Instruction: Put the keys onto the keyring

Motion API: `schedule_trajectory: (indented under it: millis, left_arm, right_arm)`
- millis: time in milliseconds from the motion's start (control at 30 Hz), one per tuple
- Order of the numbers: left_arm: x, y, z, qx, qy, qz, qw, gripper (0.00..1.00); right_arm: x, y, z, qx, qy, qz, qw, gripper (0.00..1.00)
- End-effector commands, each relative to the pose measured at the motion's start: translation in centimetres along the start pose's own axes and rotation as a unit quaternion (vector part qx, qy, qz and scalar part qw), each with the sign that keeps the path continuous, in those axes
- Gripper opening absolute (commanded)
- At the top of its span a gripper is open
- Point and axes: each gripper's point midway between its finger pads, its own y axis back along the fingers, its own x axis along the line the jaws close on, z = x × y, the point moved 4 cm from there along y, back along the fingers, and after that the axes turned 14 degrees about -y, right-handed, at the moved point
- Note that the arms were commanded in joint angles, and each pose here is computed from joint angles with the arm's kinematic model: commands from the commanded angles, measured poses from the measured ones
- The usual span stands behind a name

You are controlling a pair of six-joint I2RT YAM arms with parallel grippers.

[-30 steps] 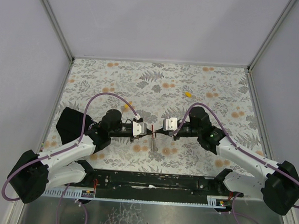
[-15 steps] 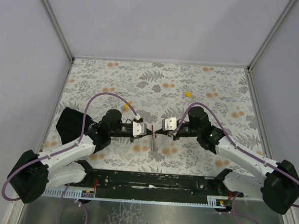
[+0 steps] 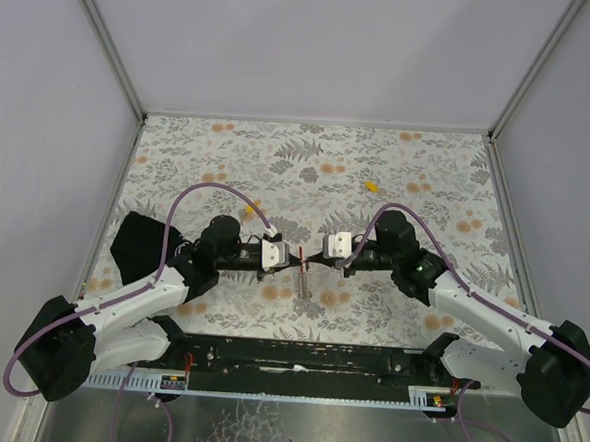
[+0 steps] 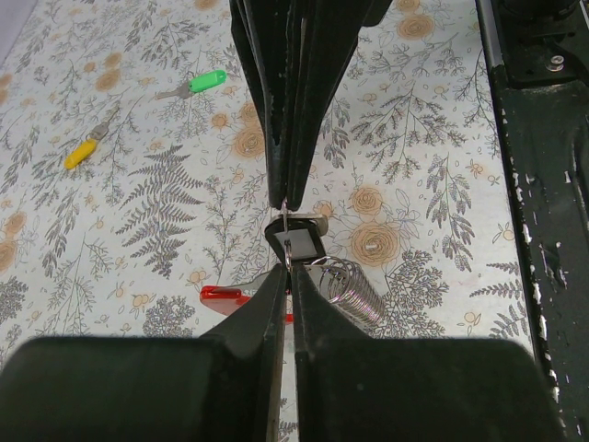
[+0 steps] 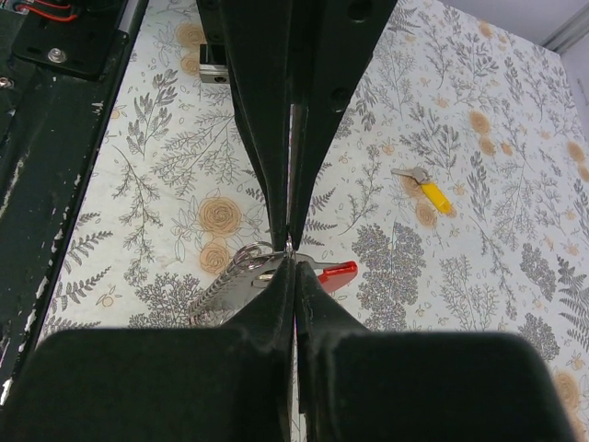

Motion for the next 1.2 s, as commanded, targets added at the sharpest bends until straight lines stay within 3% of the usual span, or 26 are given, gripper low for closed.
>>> schedule_trajectory:
  millis: [0, 1167]
  left_arm:
    - [0.33, -0.1, 0.5, -0.004, -0.009, -0.005, 1.0, 0.0]
    - [0.39, -0.09, 0.37, -0.002, -0.01, -0.002, 1.0, 0.0]
  right_arm:
    - [-0.8, -0.13, 1.91, -0.019, 0.016, -0.006, 1.0, 0.0]
    - [-0.71, -0.16, 1.75, -0.018, 0.009, -0.004, 1.0, 0.0]
